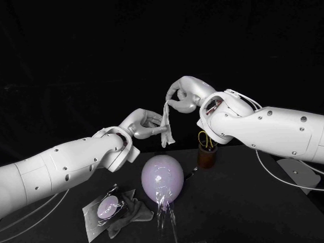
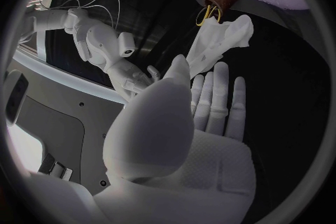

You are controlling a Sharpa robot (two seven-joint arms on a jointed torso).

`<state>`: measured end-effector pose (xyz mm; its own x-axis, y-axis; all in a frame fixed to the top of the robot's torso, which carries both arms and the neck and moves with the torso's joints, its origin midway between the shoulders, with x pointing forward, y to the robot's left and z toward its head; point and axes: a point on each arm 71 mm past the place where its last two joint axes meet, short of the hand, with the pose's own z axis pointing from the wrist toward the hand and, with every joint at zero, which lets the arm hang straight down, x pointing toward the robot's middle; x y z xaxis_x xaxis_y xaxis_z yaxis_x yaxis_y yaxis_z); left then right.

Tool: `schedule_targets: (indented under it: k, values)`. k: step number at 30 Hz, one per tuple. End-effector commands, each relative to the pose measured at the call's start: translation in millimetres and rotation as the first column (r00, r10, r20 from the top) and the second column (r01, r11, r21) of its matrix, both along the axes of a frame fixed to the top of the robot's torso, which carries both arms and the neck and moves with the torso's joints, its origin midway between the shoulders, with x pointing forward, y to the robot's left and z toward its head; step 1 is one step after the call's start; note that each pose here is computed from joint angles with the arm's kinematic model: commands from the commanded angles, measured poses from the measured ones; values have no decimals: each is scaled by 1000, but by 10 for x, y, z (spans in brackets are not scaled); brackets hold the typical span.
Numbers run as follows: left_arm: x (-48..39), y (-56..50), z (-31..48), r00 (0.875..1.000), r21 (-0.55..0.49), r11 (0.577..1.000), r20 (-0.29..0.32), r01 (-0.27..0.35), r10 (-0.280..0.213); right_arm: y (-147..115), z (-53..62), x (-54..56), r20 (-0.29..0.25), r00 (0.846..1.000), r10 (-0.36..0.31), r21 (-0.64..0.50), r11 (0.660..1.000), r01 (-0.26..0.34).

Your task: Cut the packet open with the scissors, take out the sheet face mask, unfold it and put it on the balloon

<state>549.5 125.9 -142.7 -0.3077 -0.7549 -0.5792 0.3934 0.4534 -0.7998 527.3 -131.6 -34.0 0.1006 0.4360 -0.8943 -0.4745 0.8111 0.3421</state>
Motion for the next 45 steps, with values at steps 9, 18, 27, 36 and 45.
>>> schedule_targets:
  k: [9,18,27,36,45]
  values:
    - [4,17,22,999,-8,1000,19,-28,28,-3,8,-2,4,1000,0,4,1000,0]
    - [16,36,23,999,-12,999,20,-45,46,-6,4,-2,-2,1000,0,3,1000,0]
    - [19,67,29,998,-25,998,23,-54,55,-53,-2,24,-8,1000,-13,-2,1000,13]
    - [18,140,62,996,-56,996,40,-71,73,-143,-55,40,-26,999,-26,3,1000,26]
    - [47,244,201,995,-70,994,51,-79,83,-250,-194,58,-63,997,-43,32,998,46]
